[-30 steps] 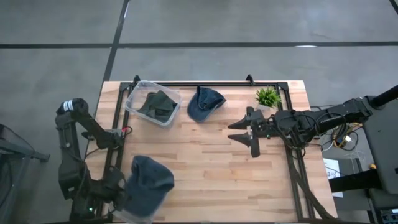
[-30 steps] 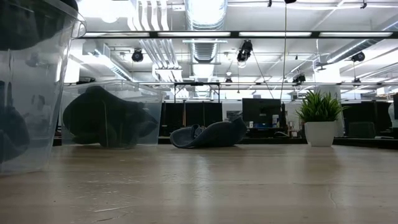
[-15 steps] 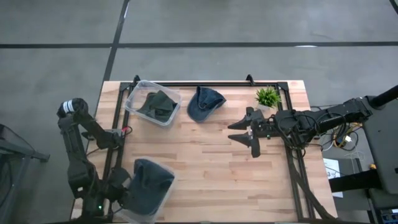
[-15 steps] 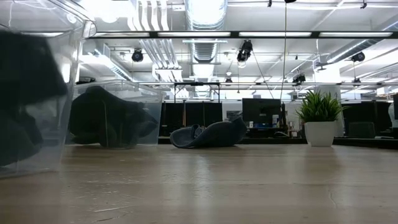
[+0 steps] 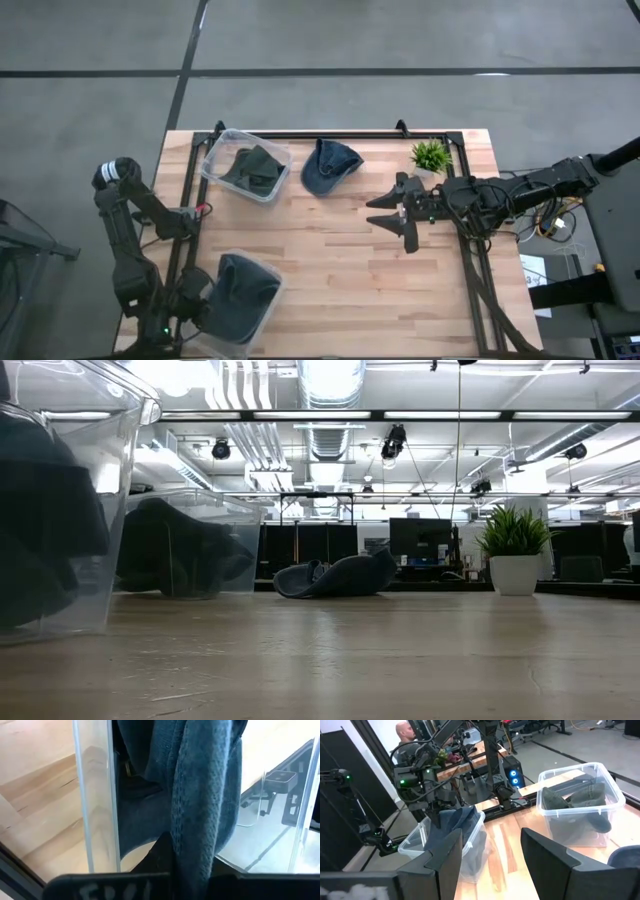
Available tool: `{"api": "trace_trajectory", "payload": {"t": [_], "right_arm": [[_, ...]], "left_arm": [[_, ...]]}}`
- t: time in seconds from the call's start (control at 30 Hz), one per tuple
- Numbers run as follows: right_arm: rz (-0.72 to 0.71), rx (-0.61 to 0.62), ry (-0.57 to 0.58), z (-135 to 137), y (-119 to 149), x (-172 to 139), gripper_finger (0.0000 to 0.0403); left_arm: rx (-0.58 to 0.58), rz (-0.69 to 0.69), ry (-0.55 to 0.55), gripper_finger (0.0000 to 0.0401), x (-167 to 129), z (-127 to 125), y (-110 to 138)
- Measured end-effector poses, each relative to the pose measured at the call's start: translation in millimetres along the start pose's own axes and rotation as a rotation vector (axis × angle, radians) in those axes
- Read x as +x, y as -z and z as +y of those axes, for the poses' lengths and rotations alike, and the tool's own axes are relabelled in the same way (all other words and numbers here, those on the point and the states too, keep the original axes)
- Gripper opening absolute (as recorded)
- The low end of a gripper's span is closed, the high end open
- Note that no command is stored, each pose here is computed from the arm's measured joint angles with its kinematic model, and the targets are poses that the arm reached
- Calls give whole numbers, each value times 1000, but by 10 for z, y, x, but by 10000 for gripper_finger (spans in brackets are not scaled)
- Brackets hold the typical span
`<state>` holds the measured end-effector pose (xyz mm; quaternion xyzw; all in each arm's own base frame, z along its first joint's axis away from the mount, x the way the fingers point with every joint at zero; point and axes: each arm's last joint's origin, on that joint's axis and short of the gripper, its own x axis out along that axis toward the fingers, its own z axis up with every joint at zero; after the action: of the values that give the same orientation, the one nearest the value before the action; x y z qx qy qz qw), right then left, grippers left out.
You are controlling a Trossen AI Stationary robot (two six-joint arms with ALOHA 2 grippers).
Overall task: Pick & Place hat
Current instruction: Put the bottom dark blue cap into the bottom transparent bin
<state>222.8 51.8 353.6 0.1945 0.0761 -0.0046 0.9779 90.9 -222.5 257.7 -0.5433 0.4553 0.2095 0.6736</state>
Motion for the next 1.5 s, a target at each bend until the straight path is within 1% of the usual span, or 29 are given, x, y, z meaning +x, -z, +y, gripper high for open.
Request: {"api": "trace_trajectory", "payload": {"t": [0.27,0.47,0.7,0.83,1.27,1.5], "right_arm": [[0,7,0,0,0,0,196],[0,7,1,-1,0,0,196],[0,7,1,-1,0,0,196],[0,7,1,-1,0,0,196],[0,7,1,-1,0,0,196],[0,4,1,-1,0,0,196]], "left_arm": [[17,7,25,37,0,-21,13],[40,7,27,40,0,-22,13],[72,-10,65,41,-1,-42,19],[74,-35,93,42,-4,-54,14],[88,-26,110,42,-6,-70,26],[93,-119,159,42,-10,-74,-10]]}}
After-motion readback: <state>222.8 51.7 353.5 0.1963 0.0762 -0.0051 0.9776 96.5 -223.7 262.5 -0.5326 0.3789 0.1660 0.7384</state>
